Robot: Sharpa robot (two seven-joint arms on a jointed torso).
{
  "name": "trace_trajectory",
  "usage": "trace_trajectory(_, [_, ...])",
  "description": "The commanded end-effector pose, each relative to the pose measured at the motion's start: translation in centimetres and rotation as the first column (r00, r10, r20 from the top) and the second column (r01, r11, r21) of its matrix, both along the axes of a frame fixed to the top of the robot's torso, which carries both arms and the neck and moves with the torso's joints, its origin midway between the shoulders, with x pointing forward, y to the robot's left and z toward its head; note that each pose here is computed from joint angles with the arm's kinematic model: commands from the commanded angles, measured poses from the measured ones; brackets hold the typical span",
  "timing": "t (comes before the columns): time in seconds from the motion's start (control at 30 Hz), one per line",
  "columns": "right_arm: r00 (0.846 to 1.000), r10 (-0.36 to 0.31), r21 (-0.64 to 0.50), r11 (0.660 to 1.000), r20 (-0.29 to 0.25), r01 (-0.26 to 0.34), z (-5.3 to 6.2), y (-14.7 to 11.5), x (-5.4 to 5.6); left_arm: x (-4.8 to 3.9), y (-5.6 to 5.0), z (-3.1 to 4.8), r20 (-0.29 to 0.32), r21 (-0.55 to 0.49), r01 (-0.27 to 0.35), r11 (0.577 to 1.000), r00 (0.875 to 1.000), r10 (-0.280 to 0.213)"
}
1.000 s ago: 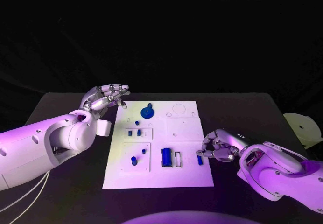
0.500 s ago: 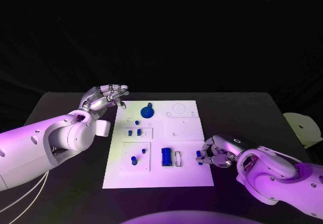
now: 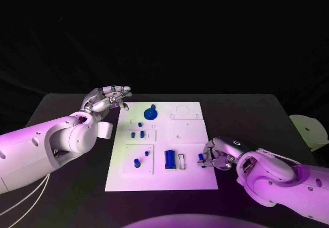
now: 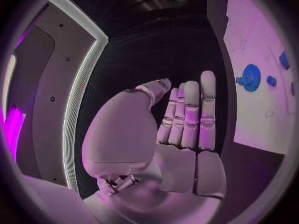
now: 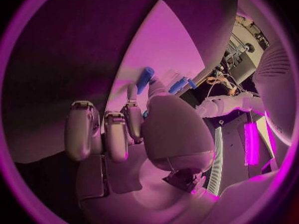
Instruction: Assemble the parts on the task board
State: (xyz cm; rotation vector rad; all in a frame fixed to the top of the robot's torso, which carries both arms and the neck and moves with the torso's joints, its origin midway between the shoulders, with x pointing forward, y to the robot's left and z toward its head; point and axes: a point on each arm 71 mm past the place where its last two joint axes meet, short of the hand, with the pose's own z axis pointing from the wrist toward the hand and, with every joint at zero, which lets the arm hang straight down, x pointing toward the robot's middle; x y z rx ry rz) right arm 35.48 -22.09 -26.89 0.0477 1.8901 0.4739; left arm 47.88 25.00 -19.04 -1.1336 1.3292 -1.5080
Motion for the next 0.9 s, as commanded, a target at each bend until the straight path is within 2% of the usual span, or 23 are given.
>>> trace_trajectory(0.03, [1.0, 0.027, -0.078, 0.997, -0.01, -0.028, -0.7, 0.1, -0.2, -0.07, -0.3, 0.11, 0.005, -0.009, 0.023, 1.0, 1.0, -0.023])
trace_trajectory(0.5, [0.994, 0.105, -0.168, 0.98, -0.005, -0.105, -1.1, 1.0, -0.6, -0.09, -0.2, 0.1, 0.002, -0.008, 0.025, 1.0, 1.0, -0.025])
trace_trajectory(0.73, [0.996, 0.091, -0.134, 0.987, 0.018, -0.088, -0.8, 1.2, -0.7, -0.1, -0.2, 0.1, 0.001, -0.008, 0.024, 1.0, 1.0, -0.024])
trace_trajectory(0.9, [0.997, 0.061, -0.048, 0.997, 0.049, -0.059, 0.0, 1.5, -1.0, -0.09, -0.2, 0.09, 0.001, -0.008, 0.024, 1.0, 1.0, -0.024])
